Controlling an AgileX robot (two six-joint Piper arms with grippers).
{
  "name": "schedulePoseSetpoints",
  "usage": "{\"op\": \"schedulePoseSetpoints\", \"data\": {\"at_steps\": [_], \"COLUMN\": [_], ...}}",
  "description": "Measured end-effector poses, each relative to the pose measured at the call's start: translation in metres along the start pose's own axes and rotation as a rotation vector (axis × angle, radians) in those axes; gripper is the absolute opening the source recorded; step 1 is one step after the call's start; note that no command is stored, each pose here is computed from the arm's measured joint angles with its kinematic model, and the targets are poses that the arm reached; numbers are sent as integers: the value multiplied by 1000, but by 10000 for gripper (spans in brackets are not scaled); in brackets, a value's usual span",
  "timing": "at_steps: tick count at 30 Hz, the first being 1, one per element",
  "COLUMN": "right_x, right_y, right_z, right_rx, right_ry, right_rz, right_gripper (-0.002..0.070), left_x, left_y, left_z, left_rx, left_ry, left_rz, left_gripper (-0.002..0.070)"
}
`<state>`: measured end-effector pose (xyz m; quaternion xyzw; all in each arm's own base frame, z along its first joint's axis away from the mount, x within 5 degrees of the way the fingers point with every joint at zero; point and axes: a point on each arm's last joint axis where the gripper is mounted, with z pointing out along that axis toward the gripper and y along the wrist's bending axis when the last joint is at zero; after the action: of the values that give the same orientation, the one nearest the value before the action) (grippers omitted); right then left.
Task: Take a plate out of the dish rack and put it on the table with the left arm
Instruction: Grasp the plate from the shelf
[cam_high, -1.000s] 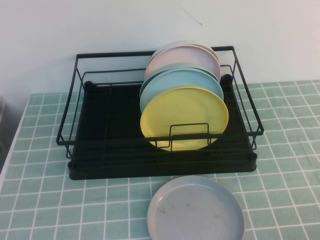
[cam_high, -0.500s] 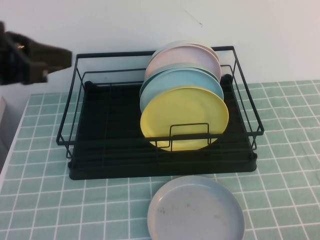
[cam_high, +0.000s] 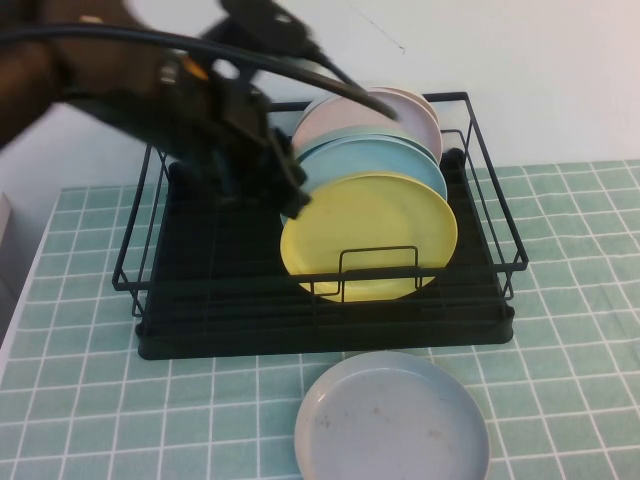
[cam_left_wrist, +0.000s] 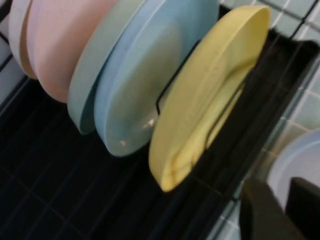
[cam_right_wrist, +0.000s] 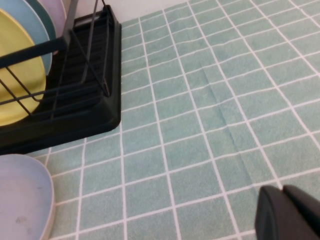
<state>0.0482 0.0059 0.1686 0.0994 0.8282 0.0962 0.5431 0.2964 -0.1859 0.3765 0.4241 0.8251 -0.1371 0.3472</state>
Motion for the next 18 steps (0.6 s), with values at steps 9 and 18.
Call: {"op": "schedulePoseSetpoints", "data": {"at_steps": [9,18], "right_x": [0,0], "right_y": [0,0], "right_z": [0,0], "right_rx": [0,0], "right_ry": [0,0], "right_rz": [0,0], "right_gripper": [-1,-1], "left_x": [-35,-40], "left_y": [-11,0], "left_z": [51,86], "left_rx": [-22,-66], "left_ry": [11,49], "left_rz": [89,135], "left_gripper": [382,386]}}
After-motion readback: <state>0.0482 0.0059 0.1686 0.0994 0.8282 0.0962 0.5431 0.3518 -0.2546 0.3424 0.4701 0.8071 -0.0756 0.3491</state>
